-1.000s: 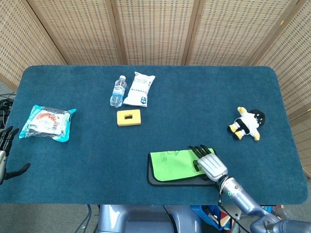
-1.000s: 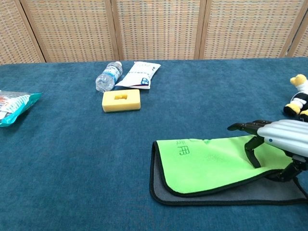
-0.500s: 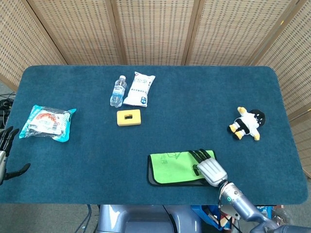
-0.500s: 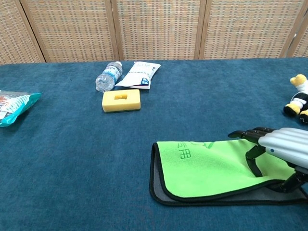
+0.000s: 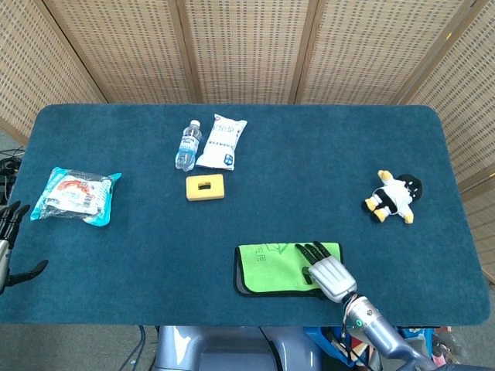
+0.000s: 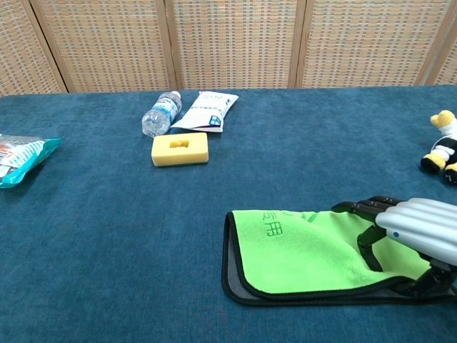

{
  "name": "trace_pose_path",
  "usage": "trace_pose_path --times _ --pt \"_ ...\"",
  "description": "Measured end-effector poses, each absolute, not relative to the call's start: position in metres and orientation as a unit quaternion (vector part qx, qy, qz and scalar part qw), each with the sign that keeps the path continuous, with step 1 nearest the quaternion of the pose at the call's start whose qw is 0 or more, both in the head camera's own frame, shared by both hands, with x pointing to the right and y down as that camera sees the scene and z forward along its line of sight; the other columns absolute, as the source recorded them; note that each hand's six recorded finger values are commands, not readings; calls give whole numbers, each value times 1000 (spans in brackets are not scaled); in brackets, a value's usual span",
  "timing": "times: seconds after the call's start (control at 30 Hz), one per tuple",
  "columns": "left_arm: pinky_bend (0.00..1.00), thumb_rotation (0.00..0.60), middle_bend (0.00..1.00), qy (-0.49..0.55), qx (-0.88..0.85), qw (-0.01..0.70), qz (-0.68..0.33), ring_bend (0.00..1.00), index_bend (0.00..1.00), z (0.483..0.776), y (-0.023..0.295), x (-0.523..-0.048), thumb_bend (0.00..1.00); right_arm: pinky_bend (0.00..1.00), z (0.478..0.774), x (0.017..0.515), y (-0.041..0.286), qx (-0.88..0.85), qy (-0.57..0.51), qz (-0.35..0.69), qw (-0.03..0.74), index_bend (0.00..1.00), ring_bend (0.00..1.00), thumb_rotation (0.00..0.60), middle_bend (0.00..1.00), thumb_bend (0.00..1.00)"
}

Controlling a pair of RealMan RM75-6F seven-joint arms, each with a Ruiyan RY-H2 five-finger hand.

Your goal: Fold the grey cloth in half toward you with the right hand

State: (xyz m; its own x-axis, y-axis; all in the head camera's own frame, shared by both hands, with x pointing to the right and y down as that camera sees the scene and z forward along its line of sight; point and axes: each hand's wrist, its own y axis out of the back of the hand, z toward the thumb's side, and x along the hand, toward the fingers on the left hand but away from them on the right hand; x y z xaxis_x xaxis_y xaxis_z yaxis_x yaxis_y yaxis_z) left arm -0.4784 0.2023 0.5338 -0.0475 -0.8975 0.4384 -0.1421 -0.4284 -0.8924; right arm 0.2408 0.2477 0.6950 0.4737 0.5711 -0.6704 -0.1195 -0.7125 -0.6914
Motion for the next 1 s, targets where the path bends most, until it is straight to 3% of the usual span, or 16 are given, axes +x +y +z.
trace_pose_path --times 0.1,0.13,0.17,0.27,0.37,0.7,1.0 --pt "0 600 0 427 -610 323 -585 0 0 533 202 -479 222 0 696 240 249 -784 -142 493 351 494 0 600 0 567" --pt "0 600 0 427 -610 323 -585 0 0 533 202 -479 222 0 696 240 250 -784 -140 493 350 361 0 600 0 559" --pt "0 600 0 427 -610 323 -585 0 0 533 202 -479 222 0 695 240 250 -784 -139 493 350 218 0 600 0 526" --pt "0 600 0 426 -610 323 -585 0 0 534 202 -479 222 0 695 242 252 -785 -133 495 348 10 0 600 0 357" --pt "0 600 0 427 -610 323 -585 0 0 533 202 -479 223 0 691 242 252 -787 -131 493 347 0 0 600 0 280" --pt "0 600 0 428 -609 323 -585 0 0 533 201 -480 222 0 665 232 239 -798 -150 448 374 1 0 600 0 279" --pt "0 600 0 429 -607 322 -587 0 0 533 200 -481 222 0 644 200 223 -825 -142 375 399 225 0 600 0 278"
